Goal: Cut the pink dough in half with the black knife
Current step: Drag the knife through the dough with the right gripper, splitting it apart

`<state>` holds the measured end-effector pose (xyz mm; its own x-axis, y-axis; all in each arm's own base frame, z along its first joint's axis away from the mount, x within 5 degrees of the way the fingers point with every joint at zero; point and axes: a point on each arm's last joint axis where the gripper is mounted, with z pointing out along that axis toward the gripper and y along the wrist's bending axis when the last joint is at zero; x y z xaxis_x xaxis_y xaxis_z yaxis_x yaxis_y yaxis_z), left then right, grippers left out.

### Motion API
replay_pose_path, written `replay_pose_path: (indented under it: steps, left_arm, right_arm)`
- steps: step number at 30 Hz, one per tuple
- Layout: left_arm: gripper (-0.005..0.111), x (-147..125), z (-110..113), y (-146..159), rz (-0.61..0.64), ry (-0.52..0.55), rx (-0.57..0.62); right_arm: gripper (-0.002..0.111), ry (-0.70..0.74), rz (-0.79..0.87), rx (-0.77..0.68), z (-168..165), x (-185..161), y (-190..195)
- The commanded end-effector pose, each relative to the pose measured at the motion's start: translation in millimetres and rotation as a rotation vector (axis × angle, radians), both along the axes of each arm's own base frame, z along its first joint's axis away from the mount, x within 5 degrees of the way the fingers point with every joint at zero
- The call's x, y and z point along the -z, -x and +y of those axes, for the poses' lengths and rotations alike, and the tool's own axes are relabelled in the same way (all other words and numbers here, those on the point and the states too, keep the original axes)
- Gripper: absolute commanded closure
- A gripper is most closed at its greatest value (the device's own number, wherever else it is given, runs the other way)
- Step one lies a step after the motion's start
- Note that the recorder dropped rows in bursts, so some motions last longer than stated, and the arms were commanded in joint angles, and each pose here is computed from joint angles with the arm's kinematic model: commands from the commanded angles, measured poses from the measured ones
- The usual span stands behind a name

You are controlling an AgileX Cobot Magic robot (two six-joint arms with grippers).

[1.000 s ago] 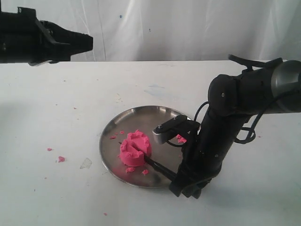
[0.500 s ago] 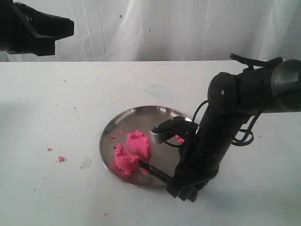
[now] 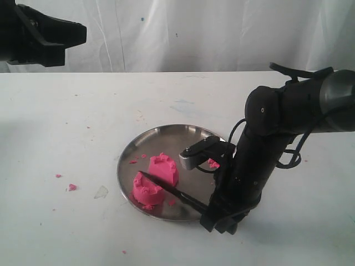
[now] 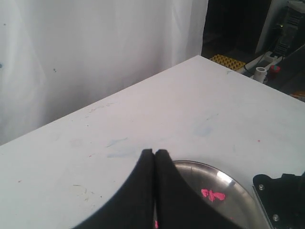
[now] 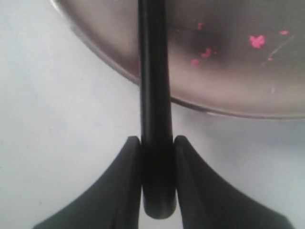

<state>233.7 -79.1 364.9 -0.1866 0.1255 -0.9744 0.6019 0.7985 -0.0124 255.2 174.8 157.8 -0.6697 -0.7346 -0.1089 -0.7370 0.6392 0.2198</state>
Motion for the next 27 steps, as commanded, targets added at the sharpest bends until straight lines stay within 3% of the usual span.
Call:
replay_pose_path:
  steps: [1, 19, 24, 27]
  left_arm:
    - [0.107, -0.8, -1.7, 3.2, 0.004, 0.014, 0.011]
    - [0.107, -0.3, -2.6, 4.1, 0.007, 0.010, 0.025]
    - [0.107, -0.3, -2.6, 4.1, 0.007, 0.010, 0.025]
    - [0.107, 0.1, -2.7, 4.4, 0.007, 0.002, 0.030]
  right_arm:
    - [0.108, 0.048, -0.049, 0.071, -3.7, -1.5, -6.8]
    - [0.108, 0.053, -0.083, 0.141, -4.3, -3.0, -10.9]
    - [0.108, -0.071, -0.137, 0.111, 0.4, -31.0, -5.5]
    - [0.108, -0.091, -0.250, 0.111, -4.3, -53.4, -5.2]
